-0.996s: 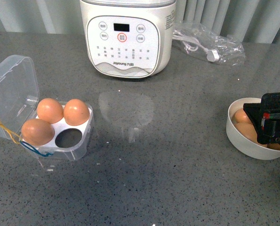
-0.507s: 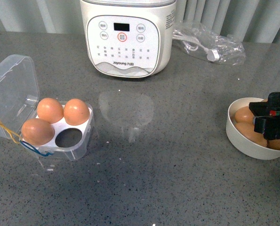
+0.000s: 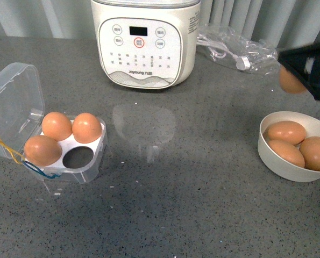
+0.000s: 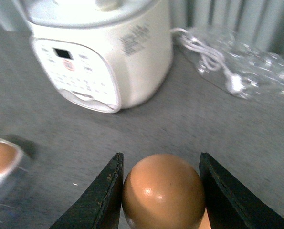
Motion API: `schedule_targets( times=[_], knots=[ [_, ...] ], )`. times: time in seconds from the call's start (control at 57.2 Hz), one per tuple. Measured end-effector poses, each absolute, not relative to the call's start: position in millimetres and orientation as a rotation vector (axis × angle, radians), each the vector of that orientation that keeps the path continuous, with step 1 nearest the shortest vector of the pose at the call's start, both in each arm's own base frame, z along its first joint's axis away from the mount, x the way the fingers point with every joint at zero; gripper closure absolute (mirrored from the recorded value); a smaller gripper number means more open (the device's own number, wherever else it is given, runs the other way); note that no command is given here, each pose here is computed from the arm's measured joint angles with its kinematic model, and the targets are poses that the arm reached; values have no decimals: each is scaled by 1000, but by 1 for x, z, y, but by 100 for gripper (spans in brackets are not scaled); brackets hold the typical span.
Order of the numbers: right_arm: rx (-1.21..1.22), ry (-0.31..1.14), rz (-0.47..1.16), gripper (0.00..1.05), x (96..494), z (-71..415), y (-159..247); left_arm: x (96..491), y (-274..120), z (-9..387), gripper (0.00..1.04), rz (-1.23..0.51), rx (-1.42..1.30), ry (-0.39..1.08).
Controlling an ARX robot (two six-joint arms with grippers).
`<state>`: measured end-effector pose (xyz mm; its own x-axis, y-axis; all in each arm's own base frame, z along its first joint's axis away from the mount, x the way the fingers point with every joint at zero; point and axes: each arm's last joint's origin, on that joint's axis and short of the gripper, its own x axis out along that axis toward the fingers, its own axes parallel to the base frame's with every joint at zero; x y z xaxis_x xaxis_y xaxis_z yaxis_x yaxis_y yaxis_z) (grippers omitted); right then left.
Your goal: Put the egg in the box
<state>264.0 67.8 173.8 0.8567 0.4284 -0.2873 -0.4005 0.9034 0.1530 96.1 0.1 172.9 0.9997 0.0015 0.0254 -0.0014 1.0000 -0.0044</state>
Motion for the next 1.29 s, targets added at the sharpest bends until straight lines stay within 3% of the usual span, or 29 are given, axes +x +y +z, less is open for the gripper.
schedule_targets(
  times=[0.489,0.821,1.293],
  knots=[
    [198,310,871,64,317,165,185,96,0,173,7,1,-4,-25],
    [239,418,1066,64,318,144,229,96,0,173,7,1,-5,-25],
    [155,537,1165,64,309,114,255,96,0,173,7,2,-5,-25]
  ],
)
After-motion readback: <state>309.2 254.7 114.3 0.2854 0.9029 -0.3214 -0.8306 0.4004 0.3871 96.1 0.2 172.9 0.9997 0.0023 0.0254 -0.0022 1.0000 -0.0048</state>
